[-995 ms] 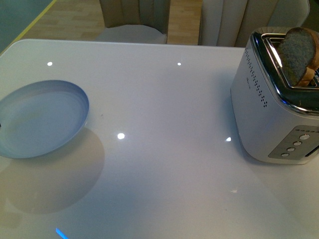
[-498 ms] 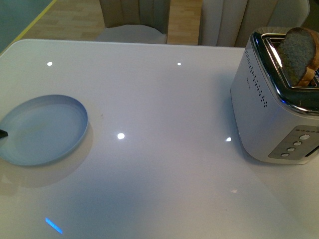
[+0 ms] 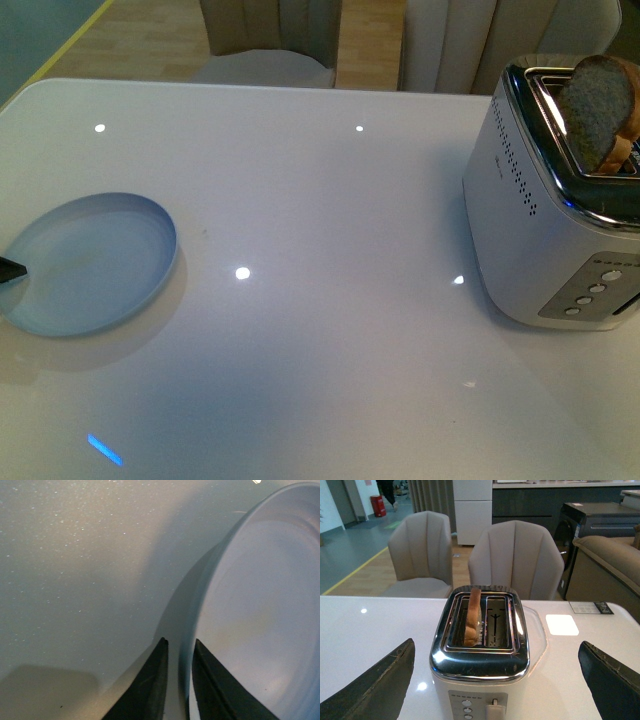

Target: Left arm holds plate, right arm toasts bread

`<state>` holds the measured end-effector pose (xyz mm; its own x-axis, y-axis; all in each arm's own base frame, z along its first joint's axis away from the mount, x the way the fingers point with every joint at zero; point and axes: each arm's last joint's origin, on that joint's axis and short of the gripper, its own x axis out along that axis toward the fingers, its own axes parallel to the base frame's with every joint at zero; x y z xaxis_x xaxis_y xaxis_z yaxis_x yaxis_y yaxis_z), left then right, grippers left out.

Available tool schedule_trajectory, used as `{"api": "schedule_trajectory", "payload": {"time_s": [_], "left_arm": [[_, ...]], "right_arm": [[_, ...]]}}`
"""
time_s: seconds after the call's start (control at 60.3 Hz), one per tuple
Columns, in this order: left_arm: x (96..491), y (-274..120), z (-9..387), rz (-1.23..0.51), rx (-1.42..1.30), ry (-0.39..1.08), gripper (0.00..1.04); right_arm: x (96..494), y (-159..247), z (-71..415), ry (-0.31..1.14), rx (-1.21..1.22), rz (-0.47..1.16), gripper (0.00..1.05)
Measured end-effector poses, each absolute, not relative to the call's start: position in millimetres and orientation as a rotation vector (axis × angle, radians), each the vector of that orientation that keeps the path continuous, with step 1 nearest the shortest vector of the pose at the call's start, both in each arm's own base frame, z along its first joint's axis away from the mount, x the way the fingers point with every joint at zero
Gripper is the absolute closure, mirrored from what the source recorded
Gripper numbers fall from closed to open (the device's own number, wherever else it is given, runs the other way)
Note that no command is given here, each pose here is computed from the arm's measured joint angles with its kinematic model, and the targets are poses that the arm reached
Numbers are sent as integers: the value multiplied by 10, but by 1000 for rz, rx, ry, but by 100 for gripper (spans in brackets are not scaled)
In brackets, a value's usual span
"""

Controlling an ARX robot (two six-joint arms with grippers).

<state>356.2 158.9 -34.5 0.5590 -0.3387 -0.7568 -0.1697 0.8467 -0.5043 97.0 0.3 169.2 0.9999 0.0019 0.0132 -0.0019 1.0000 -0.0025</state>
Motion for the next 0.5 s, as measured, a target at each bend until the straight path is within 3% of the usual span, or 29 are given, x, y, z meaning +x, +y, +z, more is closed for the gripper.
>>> {"api": "schedule_trajectory", "payload": {"time_s": [0.182,0.398,0.431,0.498], "left_arm": [[3592,1587,-203,-97,-554,952,45],[3597,1519,346,-113,-501,851,10],[3585,1490,454,-121,-490,833,6],[3544,1415,679,-141,-473,795,8]], "right_arm": [[969,3,1693,-14,-2,2,9],[969,3,1693,-14,-2,2,9],[970,3,1692,-13,-2,2,9],[970,3,1692,-13,-2,2,9]]}}
